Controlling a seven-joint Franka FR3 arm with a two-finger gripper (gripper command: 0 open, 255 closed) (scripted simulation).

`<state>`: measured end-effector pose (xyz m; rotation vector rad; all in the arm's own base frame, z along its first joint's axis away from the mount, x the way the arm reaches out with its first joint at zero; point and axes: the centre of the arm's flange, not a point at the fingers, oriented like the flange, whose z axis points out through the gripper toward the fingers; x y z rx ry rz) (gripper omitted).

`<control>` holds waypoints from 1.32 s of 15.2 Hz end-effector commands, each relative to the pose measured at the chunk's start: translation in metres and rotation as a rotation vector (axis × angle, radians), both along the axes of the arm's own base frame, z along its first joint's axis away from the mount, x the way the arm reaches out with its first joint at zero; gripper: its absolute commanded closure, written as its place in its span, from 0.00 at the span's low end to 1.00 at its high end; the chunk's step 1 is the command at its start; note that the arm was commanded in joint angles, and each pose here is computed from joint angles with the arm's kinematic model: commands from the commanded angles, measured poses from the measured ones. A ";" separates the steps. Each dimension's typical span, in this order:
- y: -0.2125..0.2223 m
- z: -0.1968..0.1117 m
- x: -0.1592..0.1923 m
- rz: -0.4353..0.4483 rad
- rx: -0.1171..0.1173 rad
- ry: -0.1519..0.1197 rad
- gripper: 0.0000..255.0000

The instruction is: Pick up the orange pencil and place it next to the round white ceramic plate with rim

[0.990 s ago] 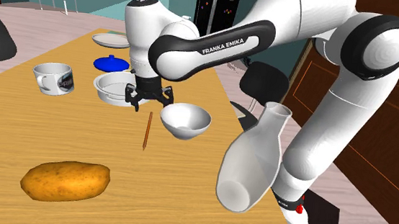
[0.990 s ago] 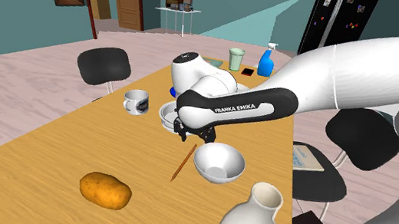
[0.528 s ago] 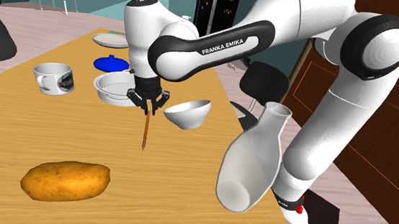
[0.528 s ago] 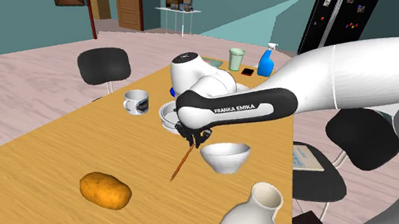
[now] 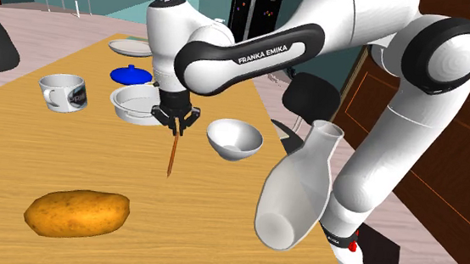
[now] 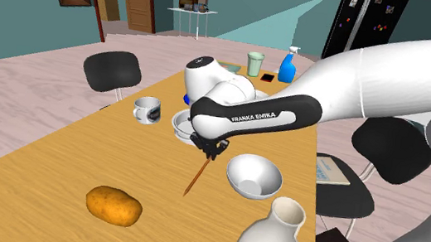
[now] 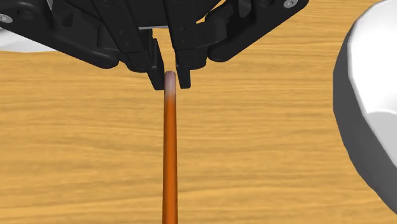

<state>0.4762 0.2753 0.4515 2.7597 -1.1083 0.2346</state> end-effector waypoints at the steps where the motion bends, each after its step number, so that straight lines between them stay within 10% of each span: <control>1: -0.001 0.006 0.000 -0.001 -0.001 0.006 1.00; 20: -0.035 0.088 0.020 -0.001 -0.001 0.006 1.00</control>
